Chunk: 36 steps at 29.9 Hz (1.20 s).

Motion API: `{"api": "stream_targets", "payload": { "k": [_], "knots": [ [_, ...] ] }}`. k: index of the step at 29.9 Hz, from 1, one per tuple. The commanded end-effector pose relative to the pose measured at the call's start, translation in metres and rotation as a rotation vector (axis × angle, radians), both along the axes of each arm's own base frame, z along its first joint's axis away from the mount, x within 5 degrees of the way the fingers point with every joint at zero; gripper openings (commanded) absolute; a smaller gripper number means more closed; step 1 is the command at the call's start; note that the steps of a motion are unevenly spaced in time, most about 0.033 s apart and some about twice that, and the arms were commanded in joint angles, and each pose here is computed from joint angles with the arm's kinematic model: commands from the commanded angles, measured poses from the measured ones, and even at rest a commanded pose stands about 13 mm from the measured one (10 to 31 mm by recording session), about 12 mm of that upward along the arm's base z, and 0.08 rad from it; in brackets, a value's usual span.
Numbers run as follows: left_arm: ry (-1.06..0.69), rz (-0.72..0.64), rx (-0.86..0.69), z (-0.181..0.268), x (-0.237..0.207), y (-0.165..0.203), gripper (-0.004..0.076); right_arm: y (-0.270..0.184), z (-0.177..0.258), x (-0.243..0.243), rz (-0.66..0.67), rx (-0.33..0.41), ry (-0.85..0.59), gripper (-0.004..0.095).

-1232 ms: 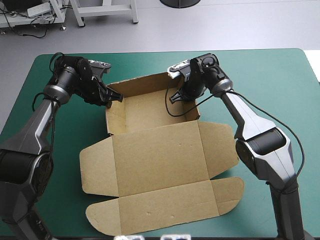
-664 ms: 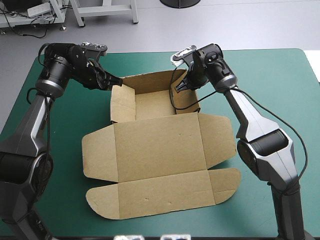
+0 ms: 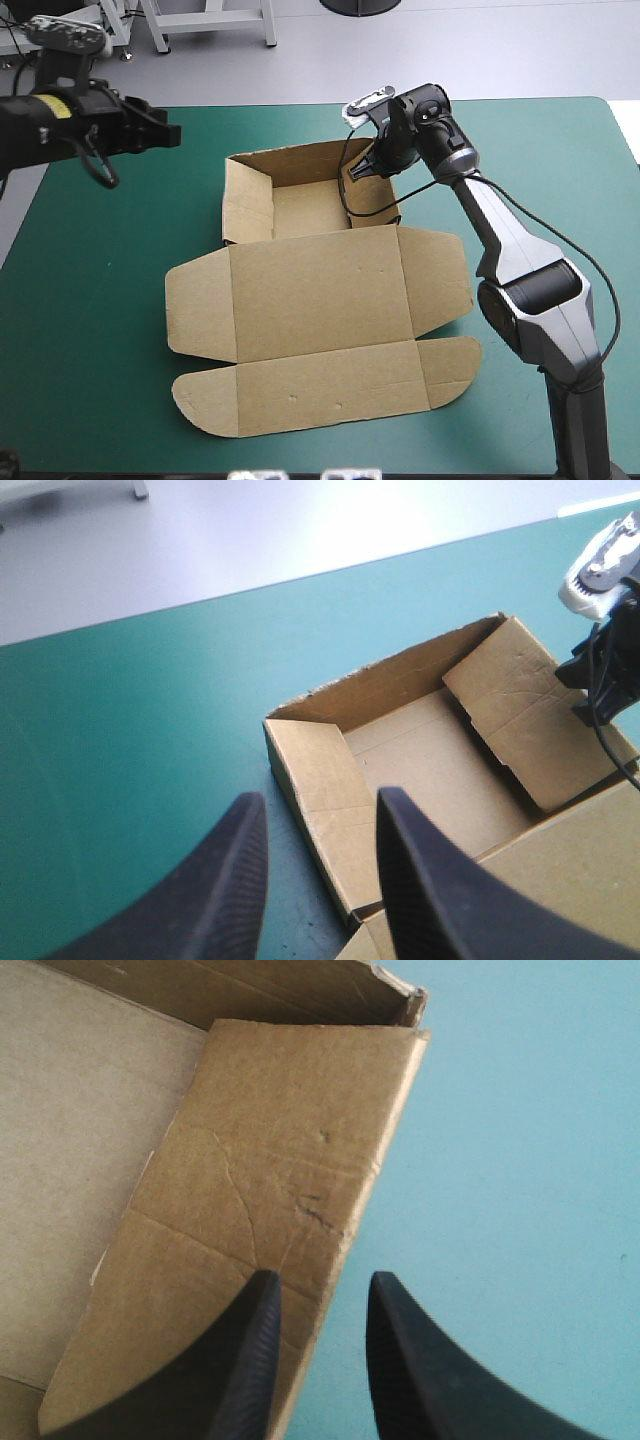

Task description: Fold the box

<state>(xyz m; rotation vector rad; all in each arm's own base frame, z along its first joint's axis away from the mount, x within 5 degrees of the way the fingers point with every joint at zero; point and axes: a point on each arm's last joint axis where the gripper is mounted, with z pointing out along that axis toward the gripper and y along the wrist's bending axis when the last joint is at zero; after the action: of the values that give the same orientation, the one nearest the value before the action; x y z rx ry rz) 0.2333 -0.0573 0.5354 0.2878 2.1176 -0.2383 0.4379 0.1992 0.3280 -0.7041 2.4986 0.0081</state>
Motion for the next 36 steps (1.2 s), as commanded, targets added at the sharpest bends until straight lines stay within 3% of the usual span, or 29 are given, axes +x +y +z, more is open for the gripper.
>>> {"api": "stream_targets", "payload": {
  "k": [1, 6, 15, 31, 34, 36],
  "knots": [
    [-0.083, 0.022, 0.017, 0.019, -0.054, 0.014, 0.0261, -0.015, 0.054, -0.019, -0.017, 0.048, -0.110, 0.0284],
    [-0.102, 0.094, 0.090, 0.010, -0.091, 0.031, 0.0261, -0.020, 0.056, -0.018, -0.028, 0.090, -0.098, 0.0283],
    [-0.067, 0.148, 0.164, -0.026, -0.135, 0.047, 0.0262, -0.018, 0.052, -0.017, -0.023, 0.103, -0.081, 0.0283],
    [-0.082, 0.178, 0.192, -0.029, -0.144, 0.052, 0.0262, -0.007, 0.003, 0.005, -0.022, 0.074, 0.021, 0.0281],
    [-0.082, 0.178, 0.192, -0.029, -0.144, 0.052, 0.0262, -0.004, -0.006, 0.007, -0.019, 0.084, 0.044, 0.0225],
    [-0.082, 0.178, 0.192, -0.029, -0.144, 0.052, 0.0262, -0.003, -0.007, 0.007, -0.017, 0.093, 0.051, 0.0108]
  ]
}}
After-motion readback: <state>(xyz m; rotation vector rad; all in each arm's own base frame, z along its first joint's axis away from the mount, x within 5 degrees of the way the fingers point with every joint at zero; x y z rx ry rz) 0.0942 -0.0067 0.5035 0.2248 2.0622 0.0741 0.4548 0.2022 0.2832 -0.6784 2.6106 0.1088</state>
